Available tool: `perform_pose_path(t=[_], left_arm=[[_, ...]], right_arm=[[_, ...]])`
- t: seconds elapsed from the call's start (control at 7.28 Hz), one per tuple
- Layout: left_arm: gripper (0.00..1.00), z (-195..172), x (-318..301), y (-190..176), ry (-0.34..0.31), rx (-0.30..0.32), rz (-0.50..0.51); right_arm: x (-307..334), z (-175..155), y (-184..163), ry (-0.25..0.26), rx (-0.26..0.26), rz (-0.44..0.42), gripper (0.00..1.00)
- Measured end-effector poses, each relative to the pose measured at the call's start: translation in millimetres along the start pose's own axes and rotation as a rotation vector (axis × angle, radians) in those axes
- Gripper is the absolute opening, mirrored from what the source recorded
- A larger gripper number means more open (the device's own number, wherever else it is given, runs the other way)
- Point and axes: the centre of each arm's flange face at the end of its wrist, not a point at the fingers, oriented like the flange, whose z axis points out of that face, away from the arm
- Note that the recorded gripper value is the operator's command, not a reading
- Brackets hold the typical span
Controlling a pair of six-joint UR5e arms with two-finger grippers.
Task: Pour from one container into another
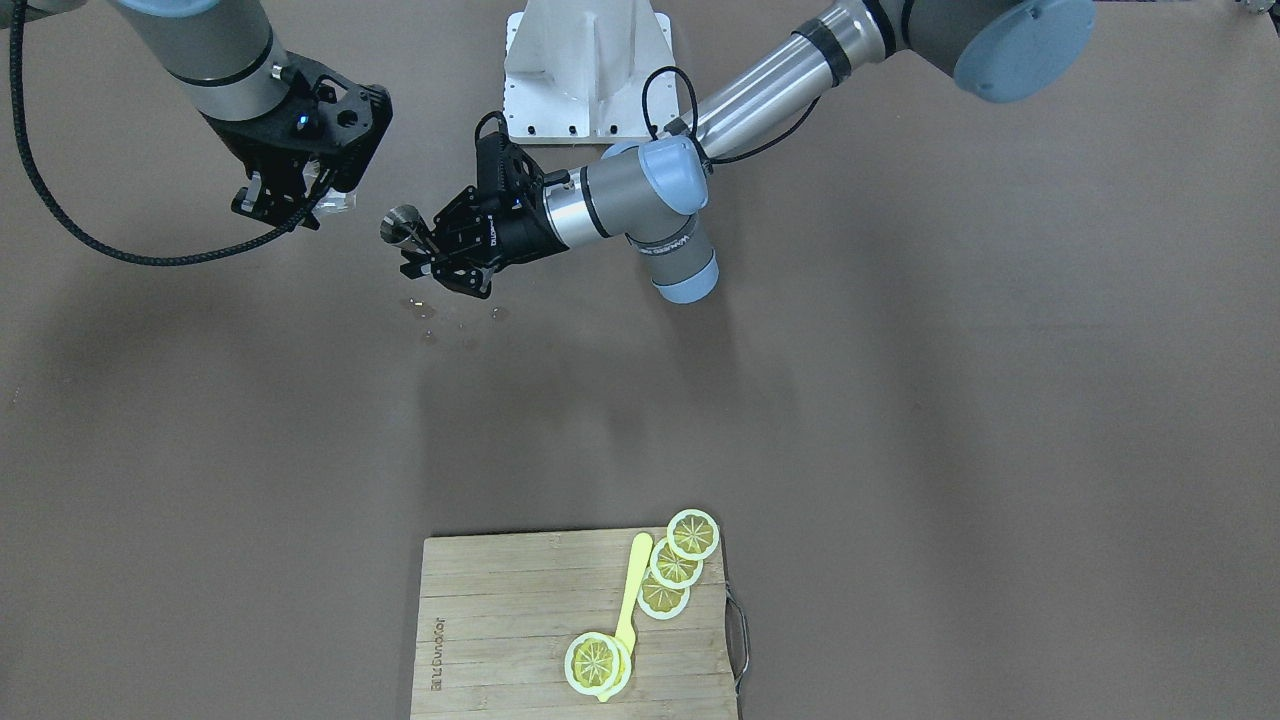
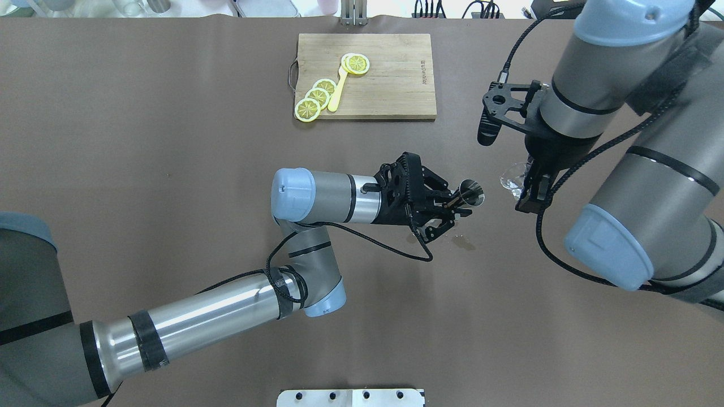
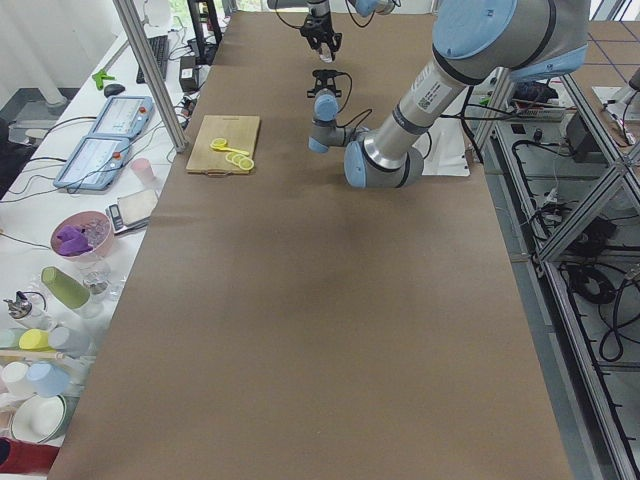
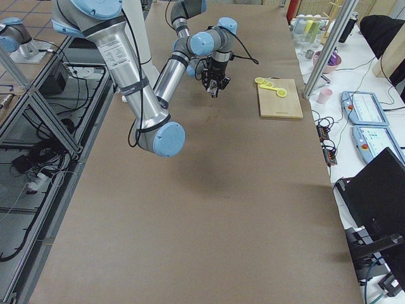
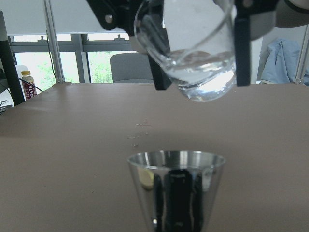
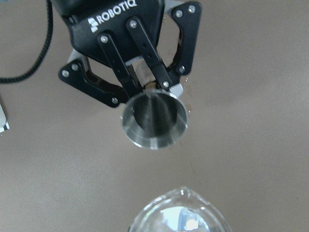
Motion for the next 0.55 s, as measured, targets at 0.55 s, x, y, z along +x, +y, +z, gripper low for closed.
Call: perform_pose_path(t=[0.55], left_arm=[[0.00,-8.6,-0.7,-2.7,-0.009,0.016,0.003]], right_arm=[[44.4,30.3,107.3,0.061,0.143,0.005,0.00]])
